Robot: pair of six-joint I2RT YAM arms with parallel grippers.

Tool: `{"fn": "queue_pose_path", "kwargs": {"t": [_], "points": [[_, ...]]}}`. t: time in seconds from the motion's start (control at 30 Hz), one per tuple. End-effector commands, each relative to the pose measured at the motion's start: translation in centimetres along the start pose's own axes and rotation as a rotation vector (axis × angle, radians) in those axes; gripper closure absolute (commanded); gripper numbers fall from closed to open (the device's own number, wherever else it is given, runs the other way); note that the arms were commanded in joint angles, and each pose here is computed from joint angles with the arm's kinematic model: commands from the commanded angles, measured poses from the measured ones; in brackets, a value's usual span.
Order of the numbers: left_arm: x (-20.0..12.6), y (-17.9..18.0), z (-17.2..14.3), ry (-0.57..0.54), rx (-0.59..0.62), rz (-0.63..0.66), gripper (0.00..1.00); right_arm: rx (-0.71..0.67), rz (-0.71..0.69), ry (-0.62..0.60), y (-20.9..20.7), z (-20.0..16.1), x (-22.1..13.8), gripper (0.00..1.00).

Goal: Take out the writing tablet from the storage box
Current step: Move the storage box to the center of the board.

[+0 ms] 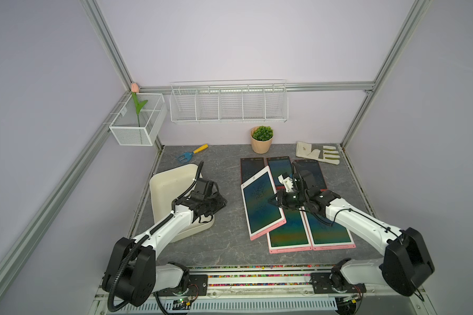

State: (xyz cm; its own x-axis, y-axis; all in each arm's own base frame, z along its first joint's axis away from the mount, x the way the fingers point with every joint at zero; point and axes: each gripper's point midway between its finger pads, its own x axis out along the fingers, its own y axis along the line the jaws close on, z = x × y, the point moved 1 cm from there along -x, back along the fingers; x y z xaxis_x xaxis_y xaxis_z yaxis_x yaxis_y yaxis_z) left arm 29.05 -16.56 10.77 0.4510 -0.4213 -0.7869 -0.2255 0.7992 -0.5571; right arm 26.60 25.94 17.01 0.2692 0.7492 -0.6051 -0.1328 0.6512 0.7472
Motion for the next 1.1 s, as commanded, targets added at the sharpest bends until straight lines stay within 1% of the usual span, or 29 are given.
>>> {"fn": "queue_pose_path", "kwargs": {"t": [0.0, 0.2, 0.4, 0.53, 0.63, 0.77, 0.83, 0.9, 1.0, 1.07], "points": [[0.7, 0.8, 0.1, -0.005, 0.011, 0.038, 0.58, -0.036, 0.073, -0.035, 2.2, 0.4, 0.4, 0.93], [0.2, 2.5, -0.4, -0.002, 0.021, 0.118, 0.59, -0.051, 0.074, -0.01, 3.0, -0.2, 1.9, 0.93], [-0.9, 5.2, -0.6, -0.014, -0.011, 0.232, 0.59, -0.044, 0.071, -0.016, 3.0, -0.6, 2.5, 0.93], [-1.3, 6.8, -0.8, -0.006, -0.038, 0.238, 0.59, -0.04, 0.069, -0.008, 3.1, -1.0, 3.2, 0.93], [-2.4, 7.9, -1.1, -0.007, -0.046, 0.258, 0.59, -0.037, 0.066, -0.013, 3.1, -1.2, 3.8, 0.93], [-3.9, 9.2, -1.3, -0.043, -0.037, 0.296, 0.59, -0.021, 0.07, -0.034, 3.3, -1.1, 4.5, 0.93], [-4.2, 9.5, -1.2, -0.071, -0.027, 0.291, 0.58, -0.005, 0.059, -0.047, 3.3, -1.1, 4.7, 0.93], [-4.3, 8.9, -1.1, -0.079, -0.013, 0.256, 0.57, 0.019, 0.017, -0.077, 2.1, -1.6, 4.8, 0.93], [-4.1, 7.1, -1.3, -0.043, 0.009, 0.169, 0.57, 0.044, 0.004, -0.093, 1.9, -1.9, 5.0, 0.93], [-4.5, 6.0, -1.1, -0.023, 0.023, 0.141, 0.57, 0.062, -0.001, -0.092, 1.7, -2.2, 5.3, 0.93]]}}
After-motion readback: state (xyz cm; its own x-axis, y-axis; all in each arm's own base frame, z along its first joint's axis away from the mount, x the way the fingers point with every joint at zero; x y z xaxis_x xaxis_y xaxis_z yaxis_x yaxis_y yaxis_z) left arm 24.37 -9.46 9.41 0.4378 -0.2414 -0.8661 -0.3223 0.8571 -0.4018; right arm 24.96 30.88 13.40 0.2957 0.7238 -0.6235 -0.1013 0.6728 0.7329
